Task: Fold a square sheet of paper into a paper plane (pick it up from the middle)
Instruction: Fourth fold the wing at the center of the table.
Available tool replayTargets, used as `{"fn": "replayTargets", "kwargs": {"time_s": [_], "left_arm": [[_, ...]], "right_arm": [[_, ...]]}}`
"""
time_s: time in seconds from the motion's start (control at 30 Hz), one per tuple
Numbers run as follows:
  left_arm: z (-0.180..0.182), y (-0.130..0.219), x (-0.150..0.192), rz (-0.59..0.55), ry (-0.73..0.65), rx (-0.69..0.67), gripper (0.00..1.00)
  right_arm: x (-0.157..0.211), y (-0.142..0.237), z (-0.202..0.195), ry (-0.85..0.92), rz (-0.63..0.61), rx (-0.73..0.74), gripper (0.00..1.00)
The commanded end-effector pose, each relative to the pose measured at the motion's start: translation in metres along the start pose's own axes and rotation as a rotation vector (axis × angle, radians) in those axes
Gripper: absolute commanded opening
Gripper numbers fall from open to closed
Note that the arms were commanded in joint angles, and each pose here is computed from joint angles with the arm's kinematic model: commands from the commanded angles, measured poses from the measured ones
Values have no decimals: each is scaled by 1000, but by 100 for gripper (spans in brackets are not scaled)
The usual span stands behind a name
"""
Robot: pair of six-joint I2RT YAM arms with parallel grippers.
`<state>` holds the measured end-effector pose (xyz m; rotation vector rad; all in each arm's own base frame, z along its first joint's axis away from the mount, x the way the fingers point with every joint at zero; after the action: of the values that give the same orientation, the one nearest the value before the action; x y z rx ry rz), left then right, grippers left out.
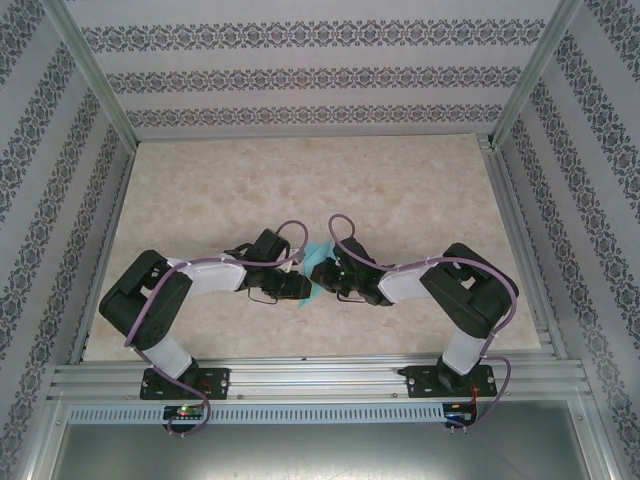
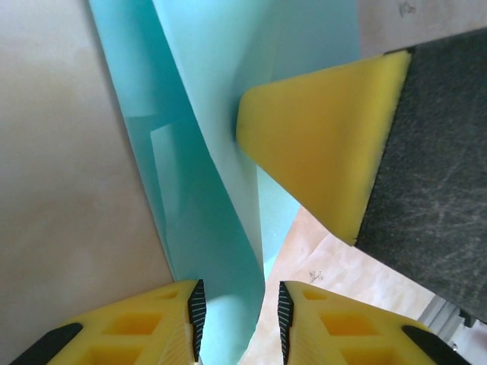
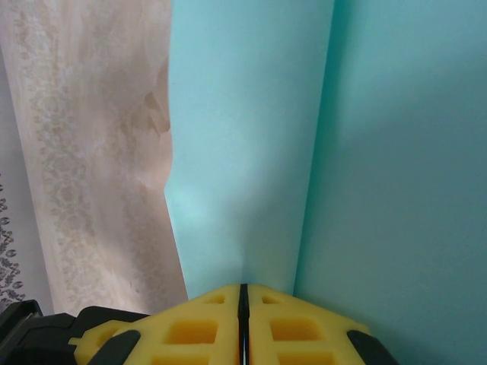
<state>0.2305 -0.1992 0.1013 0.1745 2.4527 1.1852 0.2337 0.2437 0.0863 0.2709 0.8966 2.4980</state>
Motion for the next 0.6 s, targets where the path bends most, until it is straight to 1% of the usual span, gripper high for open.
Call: {"fn": "replayTargets", "kwargs": {"time_s": [0.0,0.17,0.27,0.37,0.47,0.57], "left_arm": [[6,-7,8,61,-24,-109,34],[6,-9,8,73,-28,-132,32],[-1,-4,6,42,-42,-103,35],[-10,7,3,-10,-72,-95,41],[-18,16,2,-34,-120,-146,45],[-22,20,3,-31,-152,-186,46]], "right_arm": [[-4,-3,1,-18,-14,0,10],[-5,-2,1,-17,-18,-2,10],[-5,-2,0,-19,-18,2,10],[-5,-2,0,-20,-19,3,10],[-5,-3,1,-19,-16,-2,10],[-5,-3,2,-17,-14,-2,10]]}}
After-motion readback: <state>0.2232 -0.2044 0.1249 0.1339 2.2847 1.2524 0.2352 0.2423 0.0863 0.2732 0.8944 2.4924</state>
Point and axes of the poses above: each hand's point on the last joint's axis, 136 mm out from that joint toward the fingers, its own y axis back along the fingers, its own z axis along the line the jaws close on, x = y × z, the point moved 10 cm from there along y, back along the fingers, and after that the axes turned 12 degrees about -y, right-handed, at the moved point
